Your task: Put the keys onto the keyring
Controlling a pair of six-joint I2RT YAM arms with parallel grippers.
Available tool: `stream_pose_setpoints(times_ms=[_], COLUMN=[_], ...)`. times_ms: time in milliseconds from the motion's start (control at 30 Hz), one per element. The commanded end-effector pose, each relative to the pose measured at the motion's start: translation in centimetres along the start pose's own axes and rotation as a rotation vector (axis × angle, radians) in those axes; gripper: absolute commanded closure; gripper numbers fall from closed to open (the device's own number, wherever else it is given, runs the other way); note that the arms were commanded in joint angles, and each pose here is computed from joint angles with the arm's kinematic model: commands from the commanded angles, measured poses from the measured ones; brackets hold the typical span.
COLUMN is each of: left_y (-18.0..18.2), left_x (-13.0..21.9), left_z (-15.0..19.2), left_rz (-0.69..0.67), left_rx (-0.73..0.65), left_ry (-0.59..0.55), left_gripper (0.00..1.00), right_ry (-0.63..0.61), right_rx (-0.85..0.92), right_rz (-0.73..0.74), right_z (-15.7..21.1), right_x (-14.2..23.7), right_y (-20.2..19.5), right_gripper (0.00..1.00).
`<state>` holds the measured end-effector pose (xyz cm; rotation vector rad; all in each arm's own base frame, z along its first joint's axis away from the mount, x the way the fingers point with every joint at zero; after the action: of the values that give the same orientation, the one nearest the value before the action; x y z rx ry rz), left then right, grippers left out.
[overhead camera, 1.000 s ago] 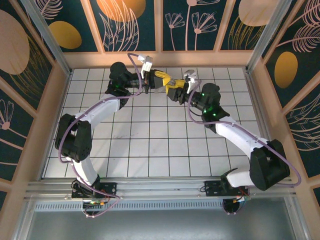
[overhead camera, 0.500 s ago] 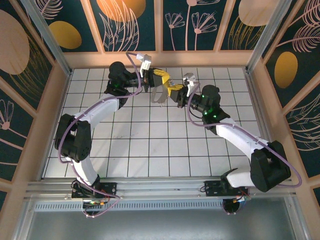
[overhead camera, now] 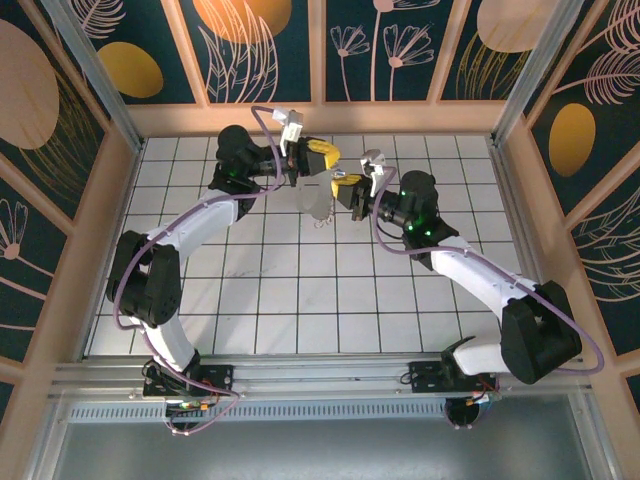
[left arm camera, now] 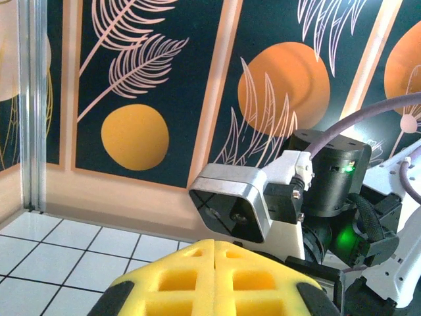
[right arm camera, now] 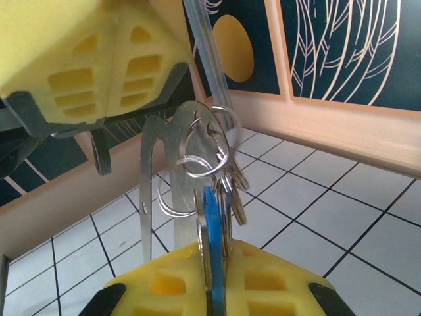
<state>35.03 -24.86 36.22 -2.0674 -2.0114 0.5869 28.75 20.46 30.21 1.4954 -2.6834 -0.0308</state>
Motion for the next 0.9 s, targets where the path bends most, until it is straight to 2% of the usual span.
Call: stream_pose_setpoints(times_ms=[0, 100, 200, 233, 367, 533, 867], left_y=[-1.6, -1.3, -1.9, -2.0, -2.6, -2.8, -1.7], left_x=[0.1, 0.3, 0.6, 0.7, 1.0, 1.5, 2.0], left_z=[-0.9, -0.9, -1.2, -1.2, -1.5, -1.1, -0.7], left_rz=[0.017, -0.043, -0.07, -0.075, -0.11, -0.172, -0.313], left_rx=[-0.055, -0.061, -0.085, -0.088, -0.113, -0.112, -0.001], left_ry=[-0.026, -0.053, -0.072, -0.077, -0.099, -0.095, -0.129], left_gripper=[1.0, 1.0, 0.88, 0.79, 0.59, 0.39, 0.32], right_ry=[-0.066, -0.062, -0.063, -0.061, -0.055, -0.051, -0.033], right_rx=[0.025, 0.025, 0.027, 0.029, 0.033, 0.032, 0.041], right_rz=[0.016, 0.024, 0.03, 0.033, 0.044, 0.073, 0.081], right_z=[-2.0, -2.0, -2.0, -2.0, -2.0, -1.9, -1.6], right_x=[0.1, 0.3, 0.6, 0.6, 0.7, 0.8, 0.5], right_y=[-0.3, -0.5, -0.6, -0.6, -0.8, -1.3, -1.8], right_gripper=[1.0, 1.0, 1.0, 1.0, 1.0, 1.0, 1.0])
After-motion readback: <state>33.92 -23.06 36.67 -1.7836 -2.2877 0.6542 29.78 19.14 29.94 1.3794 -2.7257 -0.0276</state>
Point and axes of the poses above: each hand's point on the last joint's axis, 136 mm out from that joint toward the fingers, its own x axis back along the fingers, its own y axis along the line the jaws close on, z = x × y, the point moved 9 cm from there along x, back along the fingers, and after that the axes turned 12 degrees about x, right-handed, at the moved point
